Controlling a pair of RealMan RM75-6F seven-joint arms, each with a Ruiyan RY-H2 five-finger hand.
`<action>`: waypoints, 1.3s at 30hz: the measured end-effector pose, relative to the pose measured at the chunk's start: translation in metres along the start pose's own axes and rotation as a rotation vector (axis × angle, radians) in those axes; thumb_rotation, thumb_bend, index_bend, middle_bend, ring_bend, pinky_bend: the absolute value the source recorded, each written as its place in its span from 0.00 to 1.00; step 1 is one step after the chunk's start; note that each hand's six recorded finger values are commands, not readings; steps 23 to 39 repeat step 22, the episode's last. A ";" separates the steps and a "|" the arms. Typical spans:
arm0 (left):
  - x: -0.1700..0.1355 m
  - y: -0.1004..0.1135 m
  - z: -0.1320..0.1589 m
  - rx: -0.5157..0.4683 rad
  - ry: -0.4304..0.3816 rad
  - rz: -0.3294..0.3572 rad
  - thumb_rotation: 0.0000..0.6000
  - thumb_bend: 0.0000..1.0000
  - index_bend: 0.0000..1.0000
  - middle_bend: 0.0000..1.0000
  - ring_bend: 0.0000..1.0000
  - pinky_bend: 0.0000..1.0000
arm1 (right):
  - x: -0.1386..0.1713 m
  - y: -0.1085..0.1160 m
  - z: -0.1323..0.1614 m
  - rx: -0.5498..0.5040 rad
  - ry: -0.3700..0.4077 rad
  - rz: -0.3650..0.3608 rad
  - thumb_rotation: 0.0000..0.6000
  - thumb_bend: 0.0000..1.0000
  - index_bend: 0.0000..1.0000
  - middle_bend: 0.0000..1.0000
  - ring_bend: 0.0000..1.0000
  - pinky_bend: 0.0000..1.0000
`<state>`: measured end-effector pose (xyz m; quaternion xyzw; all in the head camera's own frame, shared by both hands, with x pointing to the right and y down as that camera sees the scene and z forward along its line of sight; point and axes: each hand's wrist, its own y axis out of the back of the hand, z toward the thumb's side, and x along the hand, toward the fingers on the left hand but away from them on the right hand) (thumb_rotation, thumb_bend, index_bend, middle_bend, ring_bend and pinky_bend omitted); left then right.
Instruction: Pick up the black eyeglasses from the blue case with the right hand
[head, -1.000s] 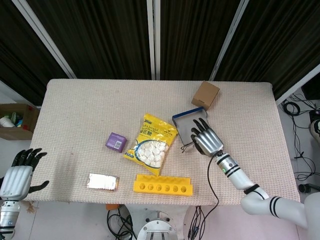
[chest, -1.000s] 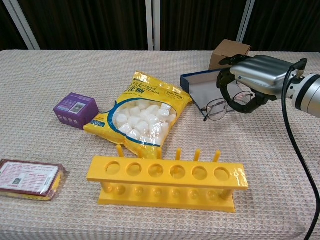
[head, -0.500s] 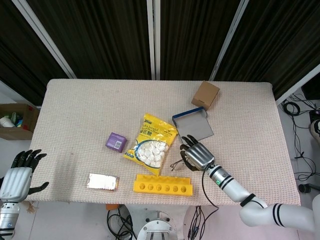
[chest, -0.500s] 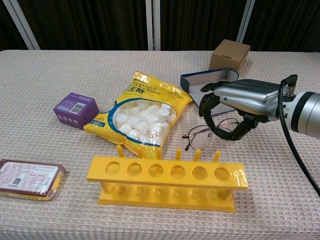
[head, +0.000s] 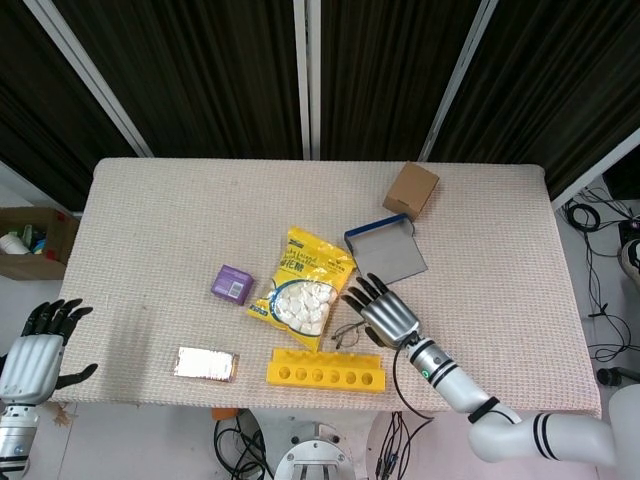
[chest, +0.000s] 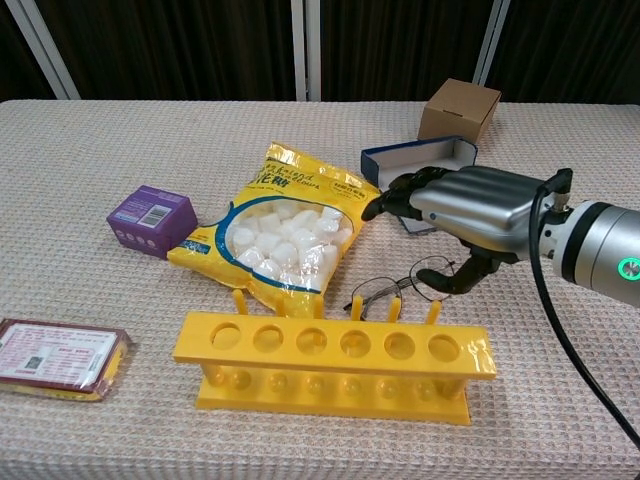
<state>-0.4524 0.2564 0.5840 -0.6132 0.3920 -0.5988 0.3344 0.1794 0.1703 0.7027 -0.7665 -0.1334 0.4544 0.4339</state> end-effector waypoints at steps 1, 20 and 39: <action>0.000 0.000 0.000 0.000 -0.001 0.002 1.00 0.03 0.20 0.12 0.08 0.10 | 0.002 0.004 -0.004 0.007 -0.013 -0.020 1.00 0.37 0.14 0.13 0.00 0.00; 0.013 0.016 0.001 0.020 0.005 0.076 1.00 0.03 0.20 0.12 0.08 0.10 | 0.190 0.056 -0.149 -0.190 -0.466 -0.386 1.00 0.39 0.12 0.10 0.00 0.00; 0.013 0.017 0.000 0.025 0.009 0.073 1.00 0.03 0.20 0.12 0.08 0.10 | 0.208 0.050 -0.151 -0.221 -0.479 -0.379 1.00 0.40 0.12 0.09 0.00 0.00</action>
